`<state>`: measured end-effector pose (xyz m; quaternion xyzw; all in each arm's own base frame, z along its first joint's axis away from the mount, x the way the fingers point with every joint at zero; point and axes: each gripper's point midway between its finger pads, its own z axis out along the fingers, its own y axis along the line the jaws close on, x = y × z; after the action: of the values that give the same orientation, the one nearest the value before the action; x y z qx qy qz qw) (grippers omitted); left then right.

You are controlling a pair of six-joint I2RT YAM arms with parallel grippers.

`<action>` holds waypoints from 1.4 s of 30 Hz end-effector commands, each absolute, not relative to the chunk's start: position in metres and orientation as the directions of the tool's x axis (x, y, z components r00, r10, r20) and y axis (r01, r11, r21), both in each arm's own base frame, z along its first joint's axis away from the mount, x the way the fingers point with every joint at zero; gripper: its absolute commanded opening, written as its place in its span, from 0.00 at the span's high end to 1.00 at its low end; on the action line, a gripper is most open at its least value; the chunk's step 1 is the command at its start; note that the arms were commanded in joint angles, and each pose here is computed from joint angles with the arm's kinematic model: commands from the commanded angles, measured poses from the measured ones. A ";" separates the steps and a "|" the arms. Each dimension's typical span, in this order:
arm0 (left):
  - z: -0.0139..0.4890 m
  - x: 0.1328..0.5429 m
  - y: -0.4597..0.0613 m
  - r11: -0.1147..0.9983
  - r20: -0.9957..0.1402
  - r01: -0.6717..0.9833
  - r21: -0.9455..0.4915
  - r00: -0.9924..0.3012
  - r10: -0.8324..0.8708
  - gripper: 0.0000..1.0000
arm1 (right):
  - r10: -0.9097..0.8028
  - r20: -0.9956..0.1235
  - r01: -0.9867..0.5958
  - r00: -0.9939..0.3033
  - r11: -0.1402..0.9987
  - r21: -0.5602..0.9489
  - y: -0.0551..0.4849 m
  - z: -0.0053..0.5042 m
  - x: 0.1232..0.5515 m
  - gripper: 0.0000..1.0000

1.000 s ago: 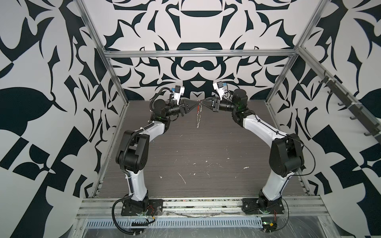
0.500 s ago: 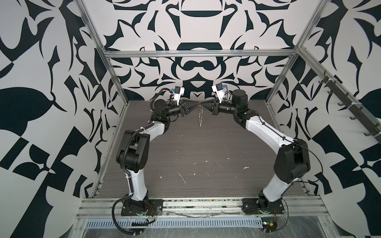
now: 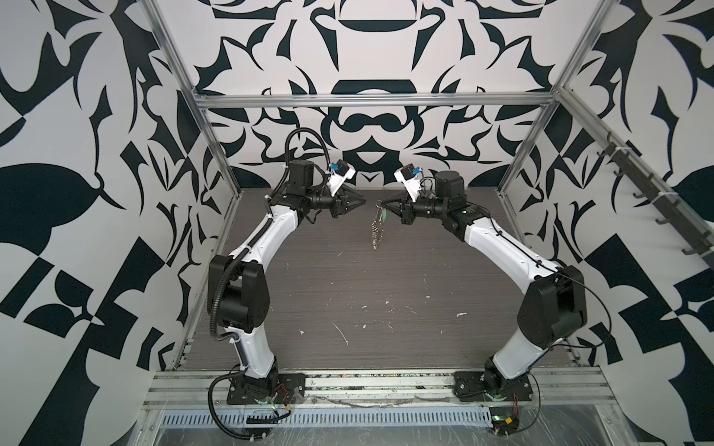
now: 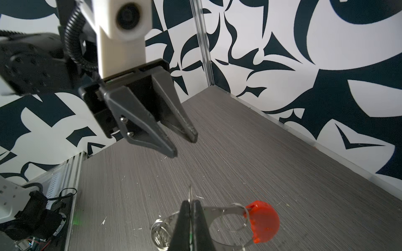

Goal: Attach keys to a key ring
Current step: Insert the key into the keyring.

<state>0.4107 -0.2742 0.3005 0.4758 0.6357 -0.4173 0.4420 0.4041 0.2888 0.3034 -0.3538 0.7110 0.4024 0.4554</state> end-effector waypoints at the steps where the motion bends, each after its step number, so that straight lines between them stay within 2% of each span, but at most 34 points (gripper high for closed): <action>1: 0.287 0.385 -0.271 0.097 -0.942 0.985 -0.143 -0.165 0.292 0.68 | -0.129 -0.959 -0.908 -0.254 0.373 0.190 0.298 0.325 0.395 1.00; 7: 0.300 0.380 -0.285 0.029 -0.953 0.989 -0.146 -0.148 0.263 0.61 | -0.131 -0.958 -0.913 -0.256 0.359 0.195 0.304 0.325 0.393 1.00; 16: 0.299 0.376 -0.297 -0.015 -0.951 0.984 -0.177 -0.167 0.259 0.59 | -0.129 -0.956 -0.927 -0.263 0.308 0.214 0.316 0.332 0.384 1.00; 19: 0.298 0.375 -0.297 -0.017 -0.949 0.981 -0.191 -0.180 0.259 0.61 | -0.127 -0.956 -0.930 -0.266 0.297 0.219 0.318 0.334 0.383 1.00; 23: 0.296 0.373 -0.297 -0.020 -0.943 0.976 -0.215 -0.202 0.263 0.68 | -0.118 -0.959 -0.930 -0.257 0.300 0.212 0.319 0.337 0.384 1.00; 27: 0.294 0.373 -0.294 -0.005 -0.939 0.976 -0.218 -0.209 0.272 0.68 | -0.114 -0.960 -0.930 -0.254 0.301 0.211 0.319 0.338 0.384 1.00; 33: 0.302 0.376 -0.279 0.026 -0.950 0.983 -0.181 -0.181 0.254 0.60 | -0.113 -0.959 -0.930 -0.259 0.295 0.217 0.319 0.340 0.383 1.00; 37: 0.305 0.380 -0.272 0.044 -0.958 0.986 -0.161 -0.167 0.233 0.59 | -0.115 -0.959 -0.934 -0.258 0.284 0.217 0.323 0.340 0.380 1.00; 42: 0.306 0.382 -0.278 0.011 -0.955 0.977 -0.214 -0.212 0.206 0.62 | -0.117 -0.959 -0.937 -0.259 0.273 0.220 0.326 0.343 0.379 1.00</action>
<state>0.3905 -0.2735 0.2920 0.4937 0.6173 -0.4741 0.3879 0.3831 0.3197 0.3003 -0.3830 0.6962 0.4383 0.4201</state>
